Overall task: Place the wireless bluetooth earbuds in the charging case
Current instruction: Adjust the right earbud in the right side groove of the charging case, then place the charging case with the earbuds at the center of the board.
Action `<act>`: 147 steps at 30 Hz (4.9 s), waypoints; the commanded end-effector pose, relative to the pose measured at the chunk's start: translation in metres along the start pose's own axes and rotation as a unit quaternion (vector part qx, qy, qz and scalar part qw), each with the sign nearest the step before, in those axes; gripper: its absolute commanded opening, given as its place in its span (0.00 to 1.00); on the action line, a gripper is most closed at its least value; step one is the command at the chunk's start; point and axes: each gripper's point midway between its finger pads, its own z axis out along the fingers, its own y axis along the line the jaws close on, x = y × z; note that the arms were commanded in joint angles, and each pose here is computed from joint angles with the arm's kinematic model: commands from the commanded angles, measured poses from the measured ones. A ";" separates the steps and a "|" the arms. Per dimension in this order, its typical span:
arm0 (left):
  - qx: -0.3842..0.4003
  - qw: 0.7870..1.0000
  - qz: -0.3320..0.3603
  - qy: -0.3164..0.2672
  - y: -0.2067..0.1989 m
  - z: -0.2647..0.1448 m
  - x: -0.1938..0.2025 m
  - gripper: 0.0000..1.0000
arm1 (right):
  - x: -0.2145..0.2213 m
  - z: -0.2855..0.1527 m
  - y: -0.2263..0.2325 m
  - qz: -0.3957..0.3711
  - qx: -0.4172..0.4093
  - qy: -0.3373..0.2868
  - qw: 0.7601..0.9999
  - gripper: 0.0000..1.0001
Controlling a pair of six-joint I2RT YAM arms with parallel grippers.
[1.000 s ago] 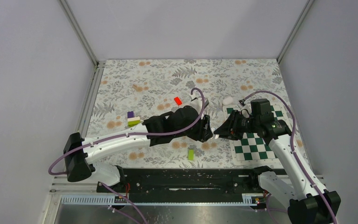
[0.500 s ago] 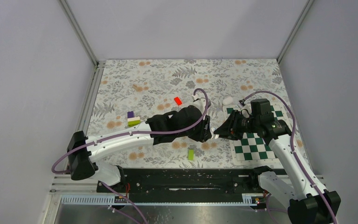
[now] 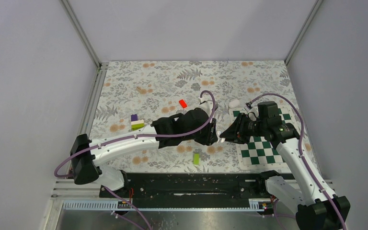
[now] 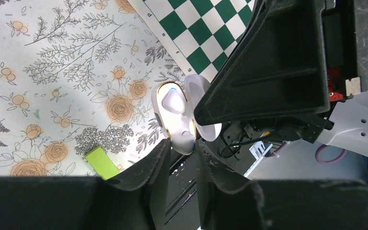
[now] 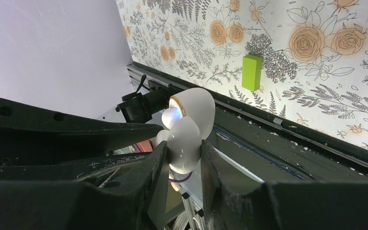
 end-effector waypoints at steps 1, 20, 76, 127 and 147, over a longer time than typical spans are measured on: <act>0.033 0.999 -0.003 -0.014 -0.021 -0.004 -0.016 0.24 | -0.003 -0.007 0.018 -0.023 -0.025 -0.010 0.999 0.00; 0.051 0.996 0.067 -0.019 -0.025 -0.005 -0.021 0.16 | 0.001 -0.008 0.017 -0.026 -0.024 -0.002 0.999 0.00; 0.143 0.974 0.174 -0.037 -0.045 -0.078 -0.029 0.46 | 0.023 -0.024 0.023 -0.088 -0.025 0.061 0.994 0.00; 0.280 0.950 -0.137 0.006 0.022 -0.033 -0.035 0.51 | 0.022 -0.002 0.076 -0.093 -0.170 0.043 0.980 0.00; -0.026 0.983 -0.182 -0.023 0.163 -0.034 -0.023 0.61 | -0.016 0.048 0.050 -0.056 -0.136 0.018 0.989 0.00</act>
